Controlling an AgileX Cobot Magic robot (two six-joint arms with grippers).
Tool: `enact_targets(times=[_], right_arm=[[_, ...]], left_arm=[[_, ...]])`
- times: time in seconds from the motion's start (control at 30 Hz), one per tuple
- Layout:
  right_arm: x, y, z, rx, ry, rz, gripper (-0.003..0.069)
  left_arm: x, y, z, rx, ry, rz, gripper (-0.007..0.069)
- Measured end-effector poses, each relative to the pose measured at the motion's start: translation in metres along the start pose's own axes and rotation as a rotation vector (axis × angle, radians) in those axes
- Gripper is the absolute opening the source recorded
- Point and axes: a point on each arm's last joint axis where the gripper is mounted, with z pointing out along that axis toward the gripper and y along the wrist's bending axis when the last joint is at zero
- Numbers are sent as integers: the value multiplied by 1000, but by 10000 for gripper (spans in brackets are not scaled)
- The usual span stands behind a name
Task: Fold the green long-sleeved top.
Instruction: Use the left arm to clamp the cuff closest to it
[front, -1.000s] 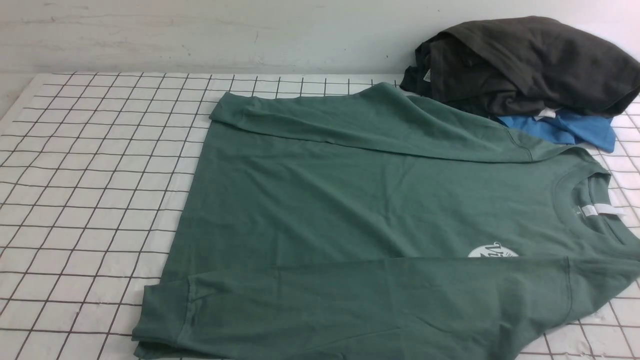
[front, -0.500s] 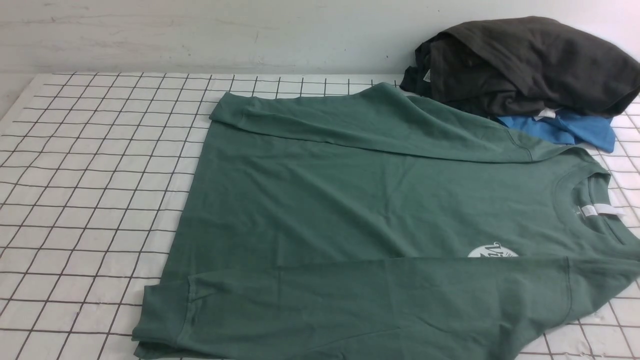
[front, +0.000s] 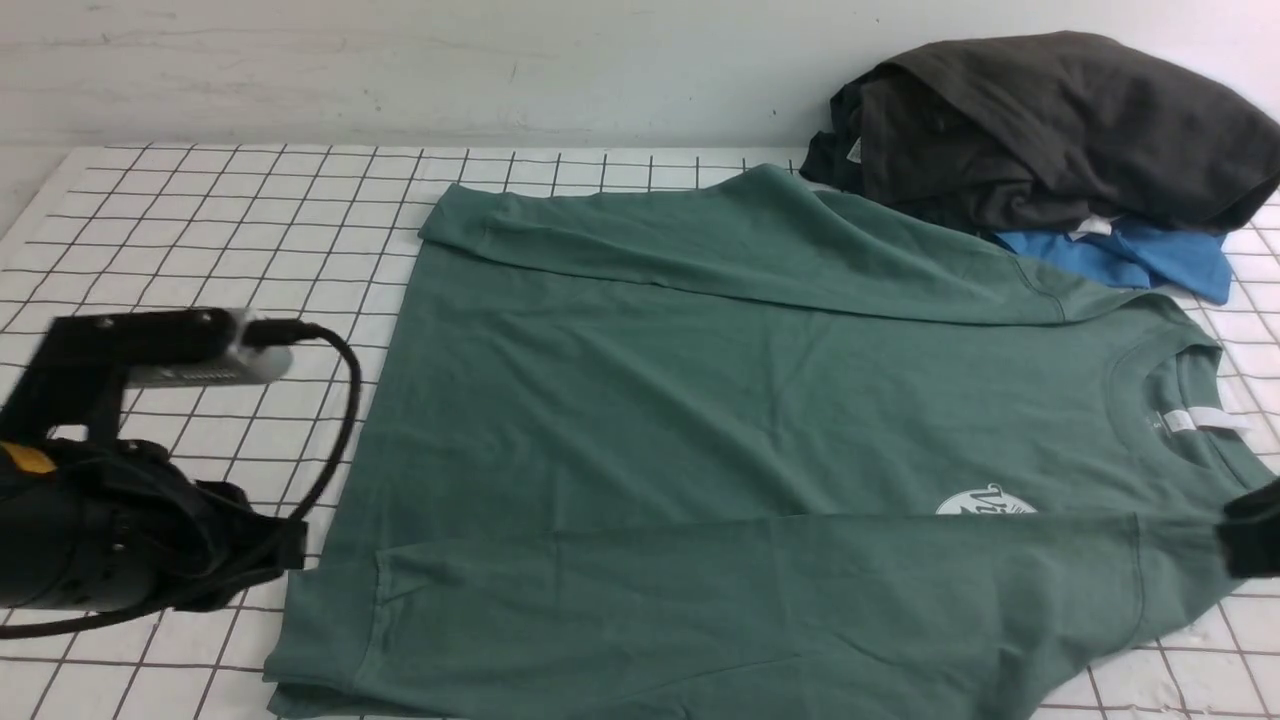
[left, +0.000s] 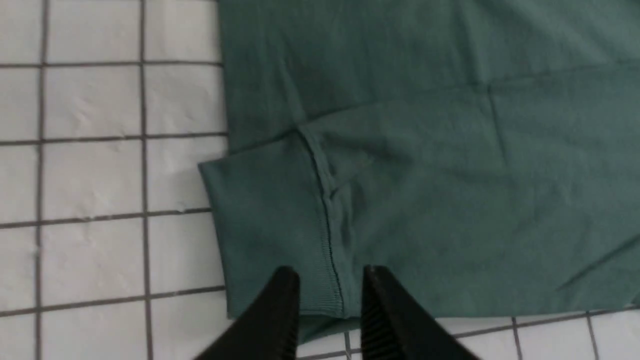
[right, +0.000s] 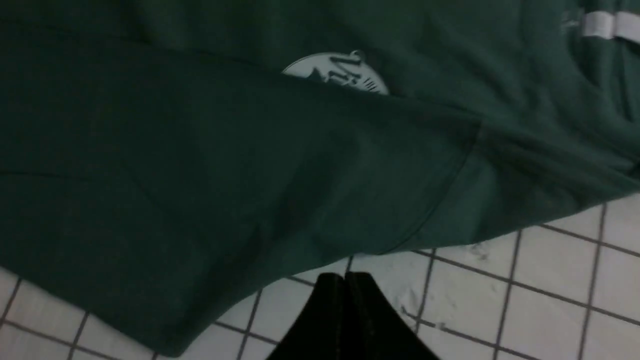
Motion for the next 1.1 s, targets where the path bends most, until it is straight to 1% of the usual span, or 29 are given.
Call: enact_targets(times=[0.03,0.07,0.1,0.17,0.27,0.3,0.33,0.37,0.47,0.5,0.57,0.63,0.7,0.73,0.83,0.9,0.93,0.97,1.0,1.03,1.1], right_arm=[[-2,6,8,-31,28,-31,-14],[-3,7,10,-35,33,-33,-14],[-4,12,18,-58,56,-57,-14],[-8,18,29,-77,63,-93,-14],[-12,21,36,-83,47,-110,-14],[-16,22,39,-83,20,-114,-14],[-16,22,39,-83,17,-113,-14],[-19,23,40,-82,-5,-118,-14],[-22,23,40,-79,-38,-119,-14],[-23,23,40,-79,-43,-119,-14],[-23,23,40,-79,-43,-118,-14],[-23,23,40,-79,-44,-119,-14],[-23,23,40,-79,-45,-118,-14],[-23,23,40,-78,-48,-118,-14],[-24,23,39,-80,-54,-116,-14],[-25,23,39,-85,-60,-109,-14],[-25,23,39,-87,-61,-105,-14],[-25,23,39,-89,-61,-104,-14],[-25,24,39,-91,-63,-102,-14],[-25,24,39,-92,-63,-101,-14],[-25,24,39,-93,-63,-100,-14]], left_arm=[[-1,3,13,-2,46,3,262],[-1,3,13,-2,46,6,272],[-2,7,27,-9,92,6,330],[-6,13,46,-33,147,10,370],[-10,18,61,-65,181,8,351],[-12,21,71,-96,196,15,309],[-12,20,71,-96,192,12,303],[-13,21,80,-124,195,23,258],[-13,22,96,-172,193,66,207],[-12,22,102,-191,201,73,202],[-10,23,110,-218,217,75,211],[-11,22,111,-231,212,55,235],[-11,24,111,-253,209,33,301],[-11,24,111,-258,208,29,319],[-11,25,111,-262,208,27,335],[-11,25,111,-259,208,35,263],[-11,24,112,-256,208,41,211],[-12,23,112,-255,207,43,199],[-12,22,112,-250,205,59,102],[-11,21,112,-249,206,62,91],[-12,18,110,-245,200,90,27]])
